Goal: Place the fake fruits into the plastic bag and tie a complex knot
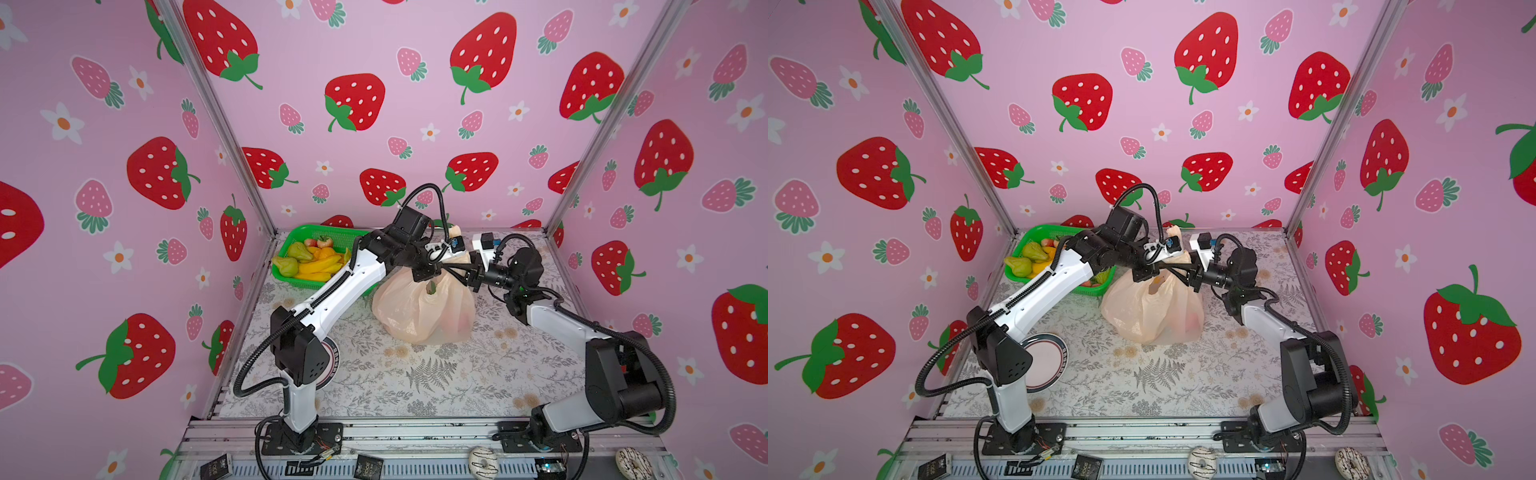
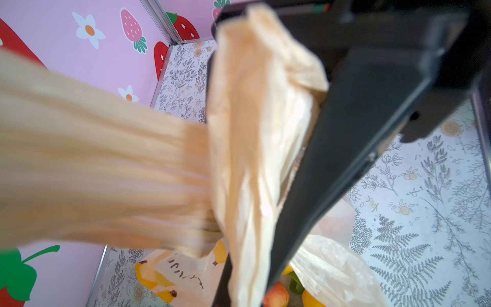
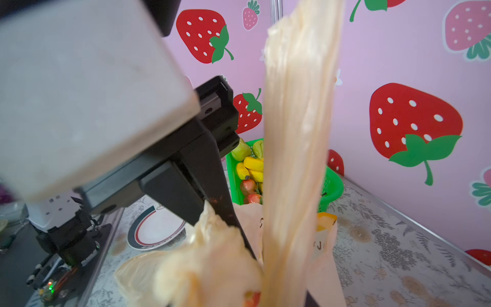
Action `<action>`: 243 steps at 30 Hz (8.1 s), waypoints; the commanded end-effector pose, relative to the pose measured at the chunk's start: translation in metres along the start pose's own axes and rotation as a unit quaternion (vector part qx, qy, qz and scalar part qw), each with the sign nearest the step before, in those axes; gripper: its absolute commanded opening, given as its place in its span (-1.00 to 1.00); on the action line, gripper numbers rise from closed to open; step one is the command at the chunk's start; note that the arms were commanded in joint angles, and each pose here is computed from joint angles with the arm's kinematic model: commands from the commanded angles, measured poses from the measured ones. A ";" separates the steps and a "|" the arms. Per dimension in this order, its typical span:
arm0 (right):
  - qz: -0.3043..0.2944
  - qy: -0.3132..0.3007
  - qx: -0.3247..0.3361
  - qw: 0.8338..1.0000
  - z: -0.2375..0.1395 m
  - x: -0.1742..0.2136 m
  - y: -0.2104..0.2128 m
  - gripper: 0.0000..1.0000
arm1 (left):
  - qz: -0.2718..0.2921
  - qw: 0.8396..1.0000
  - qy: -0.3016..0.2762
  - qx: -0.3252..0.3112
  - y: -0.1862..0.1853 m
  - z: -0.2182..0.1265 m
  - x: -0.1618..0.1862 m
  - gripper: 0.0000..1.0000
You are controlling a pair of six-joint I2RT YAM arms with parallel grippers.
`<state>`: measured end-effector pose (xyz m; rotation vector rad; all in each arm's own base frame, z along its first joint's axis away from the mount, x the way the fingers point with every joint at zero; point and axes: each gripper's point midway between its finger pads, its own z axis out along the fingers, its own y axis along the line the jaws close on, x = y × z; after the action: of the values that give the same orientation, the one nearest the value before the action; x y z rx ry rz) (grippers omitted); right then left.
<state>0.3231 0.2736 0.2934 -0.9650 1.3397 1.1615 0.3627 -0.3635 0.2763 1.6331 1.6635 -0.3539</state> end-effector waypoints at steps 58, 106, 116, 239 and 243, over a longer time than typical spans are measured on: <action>0.110 0.006 0.111 0.988 0.016 -0.003 -0.023 -0.93 | -0.290 0.923 -0.250 0.034 0.028 -0.074 -0.036 -1.00; 0.051 0.114 0.157 0.980 0.009 0.012 -0.028 0.19 | -0.417 0.869 -0.267 -0.015 0.003 -0.014 0.009 -1.00; 0.045 0.129 0.170 0.976 0.001 0.009 -0.028 0.51 | -0.417 0.869 -0.267 -0.012 0.002 -0.014 0.008 -1.00; -0.017 0.071 0.018 0.997 0.014 -0.018 0.013 -1.00 | -0.201 0.956 -0.168 -0.133 0.009 -0.047 0.029 -1.00; 0.019 0.074 0.025 0.997 0.016 -0.012 0.008 -0.93 | -0.199 0.957 -0.163 -0.135 0.010 -0.043 0.032 -1.00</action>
<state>0.3224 0.2902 0.3050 -1.0146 1.5193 1.0826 0.3568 -0.3081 0.2796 0.9775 1.7119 -0.5352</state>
